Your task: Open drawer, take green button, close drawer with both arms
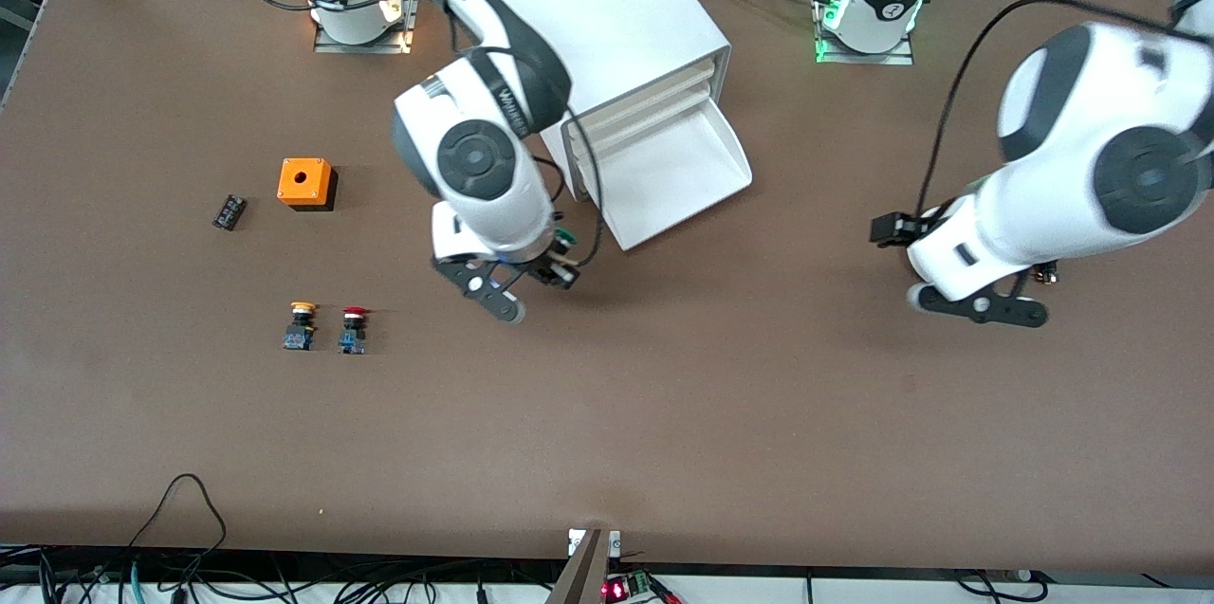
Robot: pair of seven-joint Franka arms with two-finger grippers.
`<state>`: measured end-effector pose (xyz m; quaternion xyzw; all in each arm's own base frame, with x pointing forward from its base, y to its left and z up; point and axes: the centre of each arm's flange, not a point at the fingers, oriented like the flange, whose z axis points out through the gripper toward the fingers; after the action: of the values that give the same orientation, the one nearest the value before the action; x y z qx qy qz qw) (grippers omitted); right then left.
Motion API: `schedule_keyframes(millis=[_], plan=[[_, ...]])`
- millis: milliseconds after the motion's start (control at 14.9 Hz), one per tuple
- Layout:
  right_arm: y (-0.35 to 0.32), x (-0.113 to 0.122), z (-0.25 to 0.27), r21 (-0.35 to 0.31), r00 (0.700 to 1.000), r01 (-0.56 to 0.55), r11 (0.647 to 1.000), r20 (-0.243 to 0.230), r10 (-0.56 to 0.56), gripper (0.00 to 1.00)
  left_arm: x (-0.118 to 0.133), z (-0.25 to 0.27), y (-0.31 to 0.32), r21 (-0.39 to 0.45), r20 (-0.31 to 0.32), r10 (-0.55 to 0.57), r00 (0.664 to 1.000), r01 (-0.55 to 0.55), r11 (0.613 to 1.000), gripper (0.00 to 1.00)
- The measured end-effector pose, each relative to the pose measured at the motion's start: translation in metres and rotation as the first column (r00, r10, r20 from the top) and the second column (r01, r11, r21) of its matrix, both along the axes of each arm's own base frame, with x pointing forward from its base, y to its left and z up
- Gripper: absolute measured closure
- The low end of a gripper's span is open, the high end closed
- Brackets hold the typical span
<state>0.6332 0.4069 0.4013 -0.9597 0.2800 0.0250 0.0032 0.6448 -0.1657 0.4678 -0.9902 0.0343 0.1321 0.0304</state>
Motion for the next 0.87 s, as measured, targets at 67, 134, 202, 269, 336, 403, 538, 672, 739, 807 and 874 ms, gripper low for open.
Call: schedule_keyframes(millis=[67, 134, 202, 269, 336, 403, 538, 672, 739, 807, 874], plan=[[-0.015, 0.008, 0.0, 0.0, 0.999, -0.052, 0.999, -0.006, 0.052, 0.59, -0.001, -0.021, -0.019, 0.011, -0.001, 0.026, 1.0, -0.026, 1.0, 0.0], [-0.029, 0.016, -0.001, 0.003, 0.994, -0.105, 0.994, -0.008, 0.105, 0.59, -0.001, -0.04, -0.037, 0.015, 0.01, 0.046, 0.999, -0.047, 0.999, 0.0], [-0.043, 0.023, -0.002, 0.006, 0.988, -0.152, 0.988, -0.009, 0.152, 0.59, -0.002, -0.059, -0.051, 0.017, 0.024, 0.069, 0.997, -0.069, 0.997, 0.0], [-0.056, 0.03, -0.004, 0.008, 0.981, -0.195, 0.981, -0.012, 0.195, 0.59, -0.005, -0.078, -0.065, 0.019, 0.044, 0.101, 0.994, -0.101, 0.995, 0.0], [-0.068, 0.035, -0.008, 0.01, 0.972, -0.235, 0.972, -0.017, 0.235, 0.59, -0.01, -0.097, -0.077, 0.018, 0.067, 0.14, 0.988, -0.141, 0.99, 0.0], [-0.081, 0.04, -0.014, 0.012, 0.96, -0.278, 0.961, -0.025, 0.278, 0.59, -0.017, -0.117, -0.09, 0.011, 0.093, 0.177, 0.98, -0.179, 0.984, 0.0], [-0.11, 0.051, -0.029, 0.019, 0.935, -0.353, 0.935, -0.038, 0.354, 0.59, -0.038, -0.156, -0.115, -0.019, 0.147, 0.238, 0.96, -0.238, 0.971, 0.0], [-0.141, 0.062, -0.044, 0.028, 0.913, -0.406, 0.914, -0.039, 0.407, 0.59, -0.062, -0.186, -0.133, -0.055, 0.183, 0.284, 0.941, -0.279, 0.959, 0.0], [-0.156, 0.067, -0.052, 0.032, 0.903, -0.428, 0.903, -0.033, 0.429, 0.59, -0.073, -0.197, -0.14, -0.067, 0.192, 0.304, 0.933, -0.297, 0.953, 0.0], [-0.171, 0.072, -0.062, 0.034, 0.893, -0.448, 0.893, -0.025, 0.449, 0.59, -0.084, -0.205, -0.149, -0.072, 0.195, 0.323, 0.926, -0.315, 0.946, 0.0], [-0.184, 0.076, -0.074, 0.036, 0.885, -0.464, 0.885, -0.017, 0.465, 0.59, -0.093, -0.211, -0.158, -0.072, 0.193, 0.34, 0.92, -0.332, 0.941, 0.0]])
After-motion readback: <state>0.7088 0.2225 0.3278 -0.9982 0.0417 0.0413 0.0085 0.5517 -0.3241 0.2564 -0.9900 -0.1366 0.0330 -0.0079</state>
